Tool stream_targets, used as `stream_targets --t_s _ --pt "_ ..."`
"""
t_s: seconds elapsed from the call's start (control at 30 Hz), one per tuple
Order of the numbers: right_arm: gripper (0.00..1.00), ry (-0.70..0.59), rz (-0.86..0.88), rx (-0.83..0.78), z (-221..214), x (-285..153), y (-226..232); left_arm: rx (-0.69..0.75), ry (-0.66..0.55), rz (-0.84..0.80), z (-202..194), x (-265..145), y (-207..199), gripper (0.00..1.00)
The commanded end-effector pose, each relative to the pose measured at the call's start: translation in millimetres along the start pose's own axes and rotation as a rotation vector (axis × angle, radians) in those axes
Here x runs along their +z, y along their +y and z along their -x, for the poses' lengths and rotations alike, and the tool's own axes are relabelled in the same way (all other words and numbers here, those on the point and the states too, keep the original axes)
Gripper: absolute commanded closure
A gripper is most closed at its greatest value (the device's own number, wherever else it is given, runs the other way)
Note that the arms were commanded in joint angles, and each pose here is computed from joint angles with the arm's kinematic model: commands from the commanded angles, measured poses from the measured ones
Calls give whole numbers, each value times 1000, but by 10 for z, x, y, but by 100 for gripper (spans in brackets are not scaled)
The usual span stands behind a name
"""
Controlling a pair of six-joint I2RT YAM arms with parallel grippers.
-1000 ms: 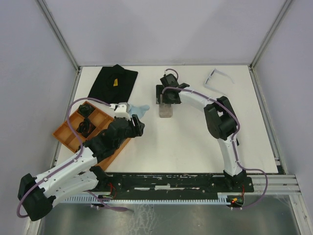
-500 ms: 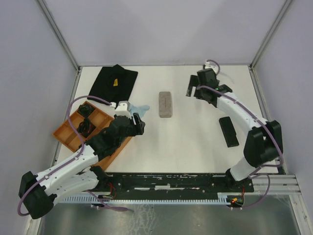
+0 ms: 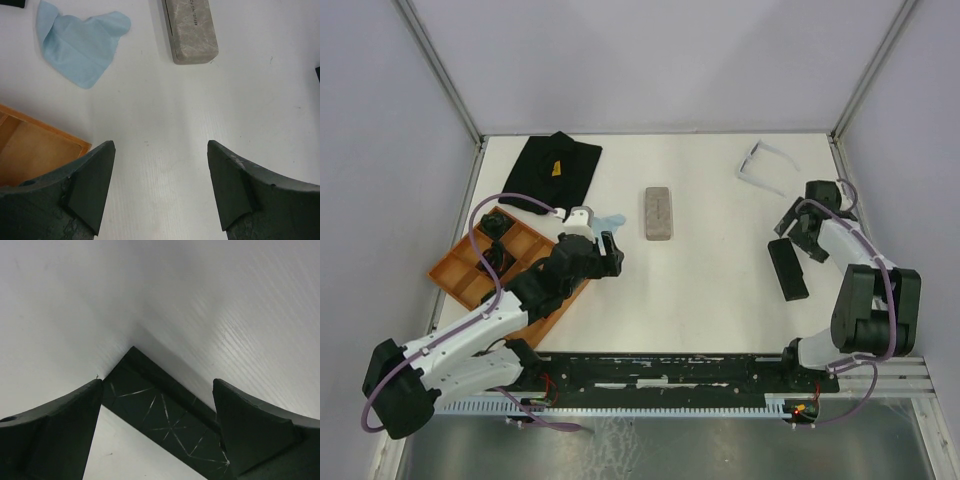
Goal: Organize the sunglasses
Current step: Move the sunglasses case at the center of the board.
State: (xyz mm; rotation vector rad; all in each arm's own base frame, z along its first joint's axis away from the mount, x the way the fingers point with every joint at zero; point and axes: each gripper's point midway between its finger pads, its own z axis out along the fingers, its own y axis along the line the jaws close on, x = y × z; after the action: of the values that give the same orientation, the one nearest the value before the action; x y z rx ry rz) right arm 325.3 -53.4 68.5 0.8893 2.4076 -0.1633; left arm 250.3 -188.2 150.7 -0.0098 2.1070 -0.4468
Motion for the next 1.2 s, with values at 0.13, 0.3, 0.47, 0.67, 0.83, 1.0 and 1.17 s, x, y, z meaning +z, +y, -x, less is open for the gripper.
stream_targets --t_s 0.13,0.3,0.47,0.67,0.83,1.0,1.17 --pt "1 79 140 120 -121 287 46 10 -49 -61 202 4 -171 18" --pt "1 116 231 154 -255 240 172 8 -36 -71 170 37 -200 17" --pt "1 144 301 171 -389 100 247 9 -26 -76 146 71 -219 17" --pt "1 131 349 174 -546 -131 344 3 -17 -84 122 101 -247 17" --pt "2 120 409 238 -758 -319 563 0 1 -96 82 138 -285 17" --pt "2 116 479 270 -1012 -511 895 -1 10 -100 76 162 -310 17" --pt "3 116 548 251 -1176 -703 1251 -4 14 -103 82 181 -333 16"
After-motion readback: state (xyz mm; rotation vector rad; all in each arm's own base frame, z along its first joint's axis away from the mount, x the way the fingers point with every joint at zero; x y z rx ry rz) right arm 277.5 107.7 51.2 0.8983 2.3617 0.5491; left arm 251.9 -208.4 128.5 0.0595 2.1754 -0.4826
